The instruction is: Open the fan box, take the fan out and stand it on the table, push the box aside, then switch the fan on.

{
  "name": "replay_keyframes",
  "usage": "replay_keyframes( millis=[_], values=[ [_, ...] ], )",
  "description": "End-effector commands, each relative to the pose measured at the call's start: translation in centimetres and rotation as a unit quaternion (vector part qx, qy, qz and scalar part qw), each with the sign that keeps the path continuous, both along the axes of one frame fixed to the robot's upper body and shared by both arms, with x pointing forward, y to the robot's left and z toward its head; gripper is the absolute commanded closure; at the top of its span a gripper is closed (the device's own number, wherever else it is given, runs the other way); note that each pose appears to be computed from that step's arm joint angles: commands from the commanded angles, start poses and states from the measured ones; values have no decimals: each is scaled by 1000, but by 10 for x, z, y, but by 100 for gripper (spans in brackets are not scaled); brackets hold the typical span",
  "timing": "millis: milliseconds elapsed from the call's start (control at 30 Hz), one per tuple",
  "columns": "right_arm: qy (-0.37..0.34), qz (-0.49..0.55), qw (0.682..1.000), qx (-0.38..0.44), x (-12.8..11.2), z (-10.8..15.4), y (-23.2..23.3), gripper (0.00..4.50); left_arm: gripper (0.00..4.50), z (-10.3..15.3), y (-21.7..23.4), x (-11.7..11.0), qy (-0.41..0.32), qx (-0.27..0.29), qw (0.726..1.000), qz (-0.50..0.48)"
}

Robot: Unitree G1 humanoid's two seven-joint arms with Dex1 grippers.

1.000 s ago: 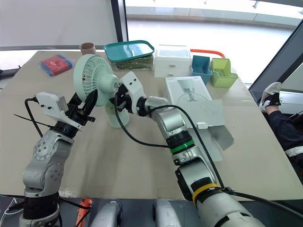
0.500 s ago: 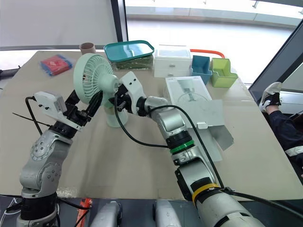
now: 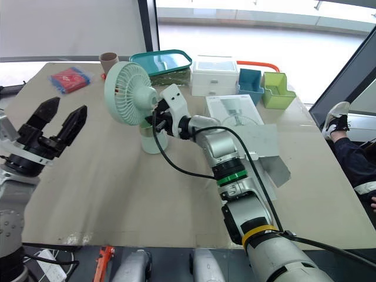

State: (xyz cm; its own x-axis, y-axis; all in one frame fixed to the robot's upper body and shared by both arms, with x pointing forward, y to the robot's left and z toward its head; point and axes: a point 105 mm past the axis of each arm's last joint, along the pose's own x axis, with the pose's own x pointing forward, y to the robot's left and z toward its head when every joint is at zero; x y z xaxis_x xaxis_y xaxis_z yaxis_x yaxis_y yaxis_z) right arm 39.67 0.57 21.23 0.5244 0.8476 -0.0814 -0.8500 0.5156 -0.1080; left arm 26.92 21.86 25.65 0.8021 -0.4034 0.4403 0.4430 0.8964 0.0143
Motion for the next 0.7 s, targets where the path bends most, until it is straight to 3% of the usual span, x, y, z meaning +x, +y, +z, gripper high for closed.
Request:
replay_keyframes(
  millis=[33, 200, 400, 433, 467, 533, 567, 700],
  values=[
    [-84, 91, 990, 62, -40, 55, -5, 413, 4, -19, 19, -9, 54, 34, 998, -27],
    [-88, 133, 986, 51, -64, 47, -13, 413, 4, -29, 14, -9, 74, 45, 994, -62],
    [-83, 164, 983, 28, -83, 34, -23, 413, 168, -40, 8, -8, 90, 45, 990, -97],
    [-80, 163, 983, 21, -84, 31, -25, 413, 228, -42, 9, -8, 91, 43, 990, -96],
    [-75, 161, 984, 15, -85, 27, -28, 413, 241, -47, 11, -6, 95, 43, 990, -95],
    [-62, 154, 986, 7, -87, 18, -33, 413, 338, -61, 11, -5, 116, 42, 987, -103],
    [-58, 153, 987, 5, -88, 15, -34, 413, 338, -66, 10, -5, 125, 41, 985, -109],
    [-50, 147, 988, -1, -90, 6, -34, 413, 443, -80, 1, -6, 147, 54, 979, -130]
  ],
)
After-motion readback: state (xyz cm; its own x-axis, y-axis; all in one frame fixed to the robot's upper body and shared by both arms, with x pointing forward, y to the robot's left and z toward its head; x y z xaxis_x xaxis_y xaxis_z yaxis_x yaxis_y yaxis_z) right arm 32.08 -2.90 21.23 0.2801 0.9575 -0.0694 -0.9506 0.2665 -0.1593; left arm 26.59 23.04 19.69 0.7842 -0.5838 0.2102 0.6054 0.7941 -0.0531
